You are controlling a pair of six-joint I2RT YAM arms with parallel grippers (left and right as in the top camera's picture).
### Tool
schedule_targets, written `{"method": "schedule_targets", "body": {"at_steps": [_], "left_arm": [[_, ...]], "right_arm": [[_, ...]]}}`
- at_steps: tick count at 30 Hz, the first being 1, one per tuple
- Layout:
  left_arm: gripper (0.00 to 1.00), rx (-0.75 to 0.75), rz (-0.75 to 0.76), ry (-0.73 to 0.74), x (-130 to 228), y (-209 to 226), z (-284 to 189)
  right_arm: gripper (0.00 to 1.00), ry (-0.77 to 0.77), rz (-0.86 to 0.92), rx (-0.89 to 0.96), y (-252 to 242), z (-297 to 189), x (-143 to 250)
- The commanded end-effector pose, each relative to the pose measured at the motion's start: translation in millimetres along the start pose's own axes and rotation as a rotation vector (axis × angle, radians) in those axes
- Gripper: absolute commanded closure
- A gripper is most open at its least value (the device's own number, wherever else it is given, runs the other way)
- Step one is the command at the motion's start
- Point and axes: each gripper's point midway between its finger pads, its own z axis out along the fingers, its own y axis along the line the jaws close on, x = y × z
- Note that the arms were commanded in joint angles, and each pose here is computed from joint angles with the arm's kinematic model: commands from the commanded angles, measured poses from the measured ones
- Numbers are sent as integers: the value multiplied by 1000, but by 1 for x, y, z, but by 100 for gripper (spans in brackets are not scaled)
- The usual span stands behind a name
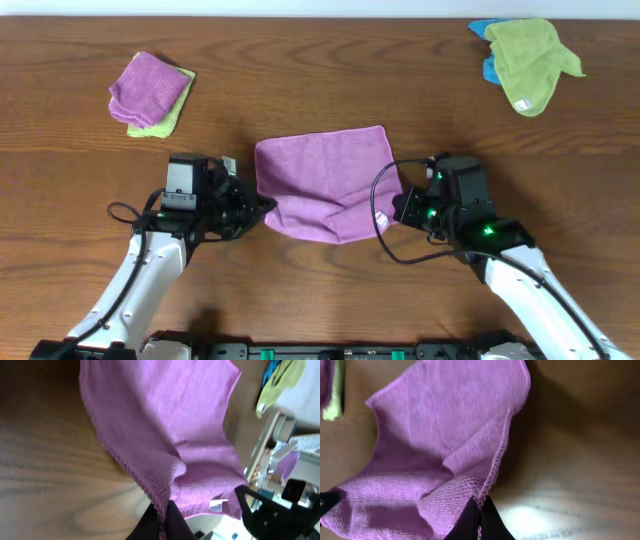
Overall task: Fold the cloth
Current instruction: 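Grasp near corners and fold them forward over the far edge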
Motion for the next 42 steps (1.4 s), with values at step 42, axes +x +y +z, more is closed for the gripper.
{"method": "schedule_targets", "body": {"at_steps": [42], "left_arm": [[94, 10, -120, -560, -132, 1, 18]], "right_arm": [[99, -264, -33, 47, 6, 84, -96]]}}
